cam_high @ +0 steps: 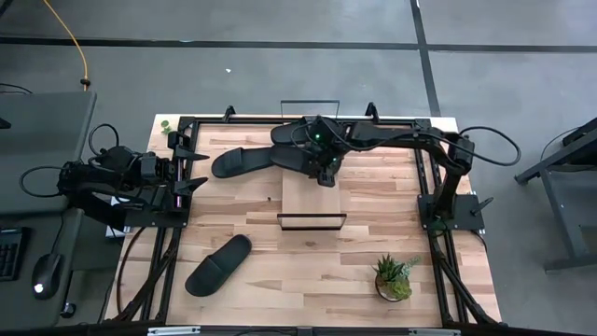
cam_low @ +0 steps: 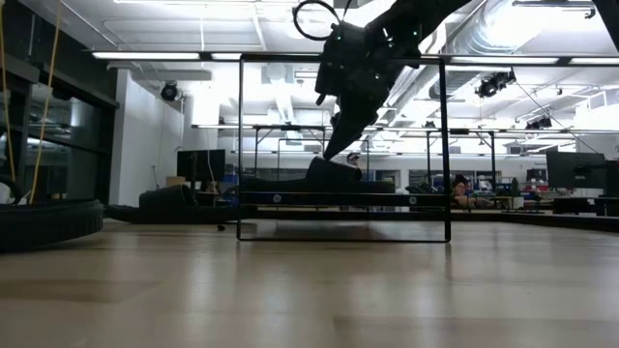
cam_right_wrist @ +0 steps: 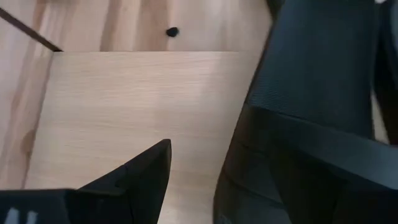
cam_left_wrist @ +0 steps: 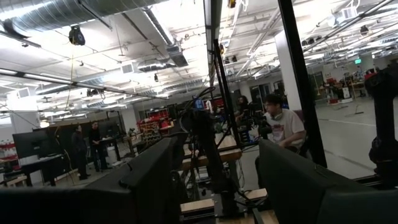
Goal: Pick and place slides into the shelf
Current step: Put the black slide on the shelf
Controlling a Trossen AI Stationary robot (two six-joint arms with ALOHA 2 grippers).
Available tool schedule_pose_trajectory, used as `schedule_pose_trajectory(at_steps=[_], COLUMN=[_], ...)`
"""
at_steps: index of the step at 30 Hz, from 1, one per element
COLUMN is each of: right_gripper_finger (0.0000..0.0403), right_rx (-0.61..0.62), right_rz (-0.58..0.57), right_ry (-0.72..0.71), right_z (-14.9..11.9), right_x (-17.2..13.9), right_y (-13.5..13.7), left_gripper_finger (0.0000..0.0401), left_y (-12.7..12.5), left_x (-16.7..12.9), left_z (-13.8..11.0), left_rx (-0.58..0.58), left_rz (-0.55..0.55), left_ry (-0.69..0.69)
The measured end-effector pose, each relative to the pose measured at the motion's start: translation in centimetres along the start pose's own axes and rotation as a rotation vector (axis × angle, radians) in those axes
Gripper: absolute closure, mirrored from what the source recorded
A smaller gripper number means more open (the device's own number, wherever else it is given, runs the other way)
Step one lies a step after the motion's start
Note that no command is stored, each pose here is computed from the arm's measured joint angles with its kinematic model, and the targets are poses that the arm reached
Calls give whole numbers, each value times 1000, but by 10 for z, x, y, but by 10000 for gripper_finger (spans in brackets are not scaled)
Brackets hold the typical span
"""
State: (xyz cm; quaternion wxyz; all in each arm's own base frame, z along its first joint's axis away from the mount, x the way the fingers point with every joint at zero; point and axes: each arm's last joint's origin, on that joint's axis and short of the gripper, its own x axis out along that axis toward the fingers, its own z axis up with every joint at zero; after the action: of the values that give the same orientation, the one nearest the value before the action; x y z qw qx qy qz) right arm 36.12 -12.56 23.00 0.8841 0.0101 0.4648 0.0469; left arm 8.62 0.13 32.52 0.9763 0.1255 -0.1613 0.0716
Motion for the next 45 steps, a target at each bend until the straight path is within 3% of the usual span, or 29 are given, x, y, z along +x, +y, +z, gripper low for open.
schedule_pose_trajectory(at_steps=[13, 26, 37, 45], right_gripper_finger=[146, 146, 146, 146], right_rx=[42, 9, 18, 102], right_rz=[-194, -212, -233, -225], right_ry=[13, -28, -116, -139], right_z=[-3, 2, 25, 29], right_x=[-5, -6, -24, -27], right_y=[-21, -22, -25, -24], left_gripper_finger=[178, 178, 178, 178], left_y=[0, 0, 6, 9], left_x=[0, 0, -1, -6], left_z=[0, 0, -8, -6], left_rx=[0, -2, -7, -84], left_rz=[0, 7, 259, 294], left_ry=[0, 2, 139, 270])
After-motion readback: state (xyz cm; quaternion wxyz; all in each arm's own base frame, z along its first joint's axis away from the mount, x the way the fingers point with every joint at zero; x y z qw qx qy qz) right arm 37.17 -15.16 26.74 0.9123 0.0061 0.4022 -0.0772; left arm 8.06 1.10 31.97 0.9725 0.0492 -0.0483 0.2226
